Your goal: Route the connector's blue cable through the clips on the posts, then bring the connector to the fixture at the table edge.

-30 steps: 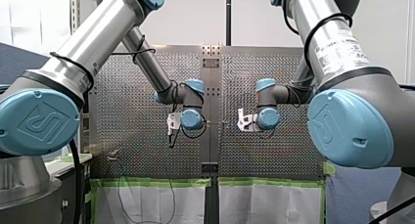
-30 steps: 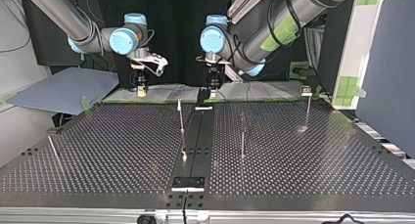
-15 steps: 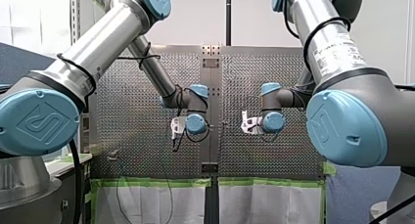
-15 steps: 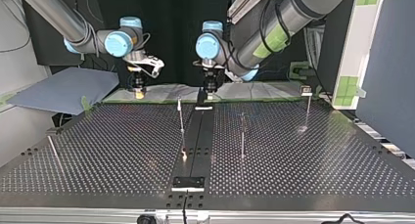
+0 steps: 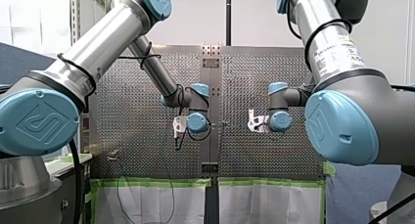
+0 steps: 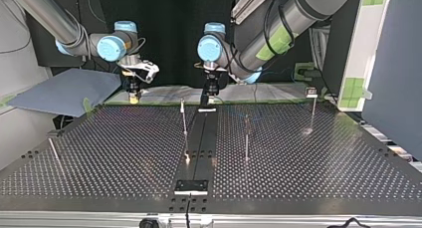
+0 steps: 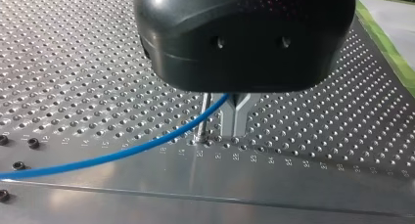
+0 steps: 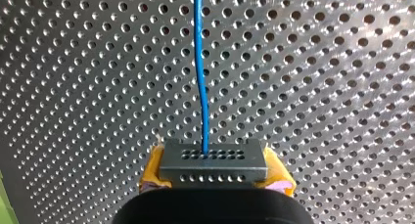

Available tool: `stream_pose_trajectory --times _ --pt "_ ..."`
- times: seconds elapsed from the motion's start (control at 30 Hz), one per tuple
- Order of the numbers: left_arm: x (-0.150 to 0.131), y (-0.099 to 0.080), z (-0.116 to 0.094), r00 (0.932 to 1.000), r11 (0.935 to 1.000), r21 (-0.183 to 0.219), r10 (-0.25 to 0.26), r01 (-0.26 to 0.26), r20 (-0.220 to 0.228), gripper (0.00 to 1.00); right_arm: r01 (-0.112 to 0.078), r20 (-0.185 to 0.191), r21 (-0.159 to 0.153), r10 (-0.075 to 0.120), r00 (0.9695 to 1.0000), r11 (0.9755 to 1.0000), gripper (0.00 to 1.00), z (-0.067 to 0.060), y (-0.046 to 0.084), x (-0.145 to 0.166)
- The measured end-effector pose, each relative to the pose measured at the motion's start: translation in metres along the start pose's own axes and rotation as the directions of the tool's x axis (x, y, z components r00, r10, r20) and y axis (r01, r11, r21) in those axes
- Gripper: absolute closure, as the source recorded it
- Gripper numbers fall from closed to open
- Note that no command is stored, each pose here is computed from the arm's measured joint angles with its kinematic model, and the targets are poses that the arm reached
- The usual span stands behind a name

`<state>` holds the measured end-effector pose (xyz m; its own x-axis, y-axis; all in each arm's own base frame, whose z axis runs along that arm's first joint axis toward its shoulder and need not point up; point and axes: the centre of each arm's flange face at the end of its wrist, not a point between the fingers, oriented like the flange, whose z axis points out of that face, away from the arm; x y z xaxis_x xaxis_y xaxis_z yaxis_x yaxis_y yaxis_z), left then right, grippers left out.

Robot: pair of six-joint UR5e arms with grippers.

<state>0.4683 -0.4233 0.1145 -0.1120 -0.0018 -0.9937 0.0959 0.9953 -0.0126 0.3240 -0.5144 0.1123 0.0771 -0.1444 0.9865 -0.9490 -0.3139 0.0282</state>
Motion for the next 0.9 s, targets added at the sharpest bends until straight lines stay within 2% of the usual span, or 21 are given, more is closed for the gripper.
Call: stream_pose_trajectory --times 0.9 --pt "-0.005 0.002 0.008 0.9998 0.9996 0.020 -0.018 0.018 0.012 1.00 -0.022 -0.003 -0.013 0.022 0.9998 0.9997 1.00 0.009 0.023 0.004"
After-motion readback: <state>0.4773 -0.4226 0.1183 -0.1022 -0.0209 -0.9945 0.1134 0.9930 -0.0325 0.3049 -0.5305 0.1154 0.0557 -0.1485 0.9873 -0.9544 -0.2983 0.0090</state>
